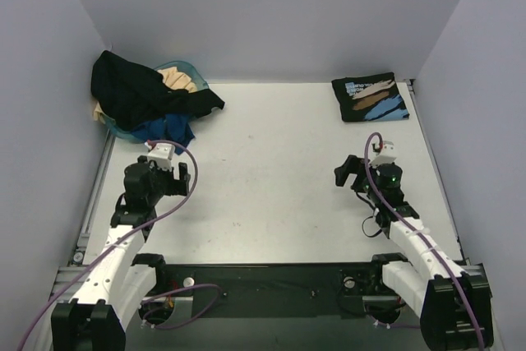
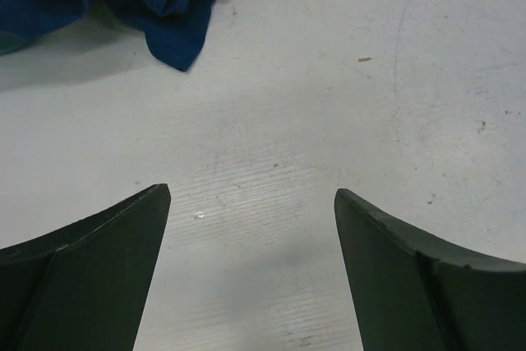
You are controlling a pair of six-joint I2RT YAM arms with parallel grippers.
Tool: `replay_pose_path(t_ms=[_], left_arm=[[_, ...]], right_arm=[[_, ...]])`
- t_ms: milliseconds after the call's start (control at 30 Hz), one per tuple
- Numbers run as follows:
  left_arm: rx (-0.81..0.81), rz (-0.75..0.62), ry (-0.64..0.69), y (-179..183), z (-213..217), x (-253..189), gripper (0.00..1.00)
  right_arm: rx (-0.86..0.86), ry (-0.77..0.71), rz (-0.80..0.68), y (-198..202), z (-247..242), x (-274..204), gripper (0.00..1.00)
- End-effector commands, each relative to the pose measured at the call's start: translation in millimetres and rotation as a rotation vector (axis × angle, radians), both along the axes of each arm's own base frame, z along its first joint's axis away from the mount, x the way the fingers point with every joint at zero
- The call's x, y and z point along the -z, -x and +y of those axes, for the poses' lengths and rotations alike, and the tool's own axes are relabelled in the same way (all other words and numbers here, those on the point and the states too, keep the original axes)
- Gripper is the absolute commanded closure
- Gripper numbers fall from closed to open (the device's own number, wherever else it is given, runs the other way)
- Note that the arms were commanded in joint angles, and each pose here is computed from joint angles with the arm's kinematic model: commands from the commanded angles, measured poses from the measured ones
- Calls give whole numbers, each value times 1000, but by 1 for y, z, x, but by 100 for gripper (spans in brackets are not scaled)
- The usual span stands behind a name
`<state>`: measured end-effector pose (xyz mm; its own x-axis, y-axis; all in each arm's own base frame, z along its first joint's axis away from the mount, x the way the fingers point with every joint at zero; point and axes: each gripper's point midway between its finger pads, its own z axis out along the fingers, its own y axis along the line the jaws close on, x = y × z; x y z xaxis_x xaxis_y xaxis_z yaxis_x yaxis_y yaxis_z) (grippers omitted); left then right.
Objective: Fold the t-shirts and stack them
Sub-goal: Smooth out wrinkles on the folded tshirt
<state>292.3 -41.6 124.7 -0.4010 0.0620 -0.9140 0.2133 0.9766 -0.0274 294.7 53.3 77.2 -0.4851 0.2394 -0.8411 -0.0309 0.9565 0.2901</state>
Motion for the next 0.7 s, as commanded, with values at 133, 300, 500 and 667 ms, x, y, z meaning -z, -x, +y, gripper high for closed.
replay_pose_path(t_ms=[133, 300, 500, 667], left_arm=[[-118, -28, 72, -2, 10, -3, 8], [-190, -22, 60, -4, 21, -4, 8], [-234, -29, 42, -6, 30, -2, 8], [-257, -46, 34, -6, 34, -2, 6]], right_arm=[[12, 22, -135, -8, -4, -28, 1], [23, 24, -141, -8, -5, -29, 1], [18, 23, -146, -8, -5, -31, 1], [15, 76, -129, -5, -10, -30, 1]])
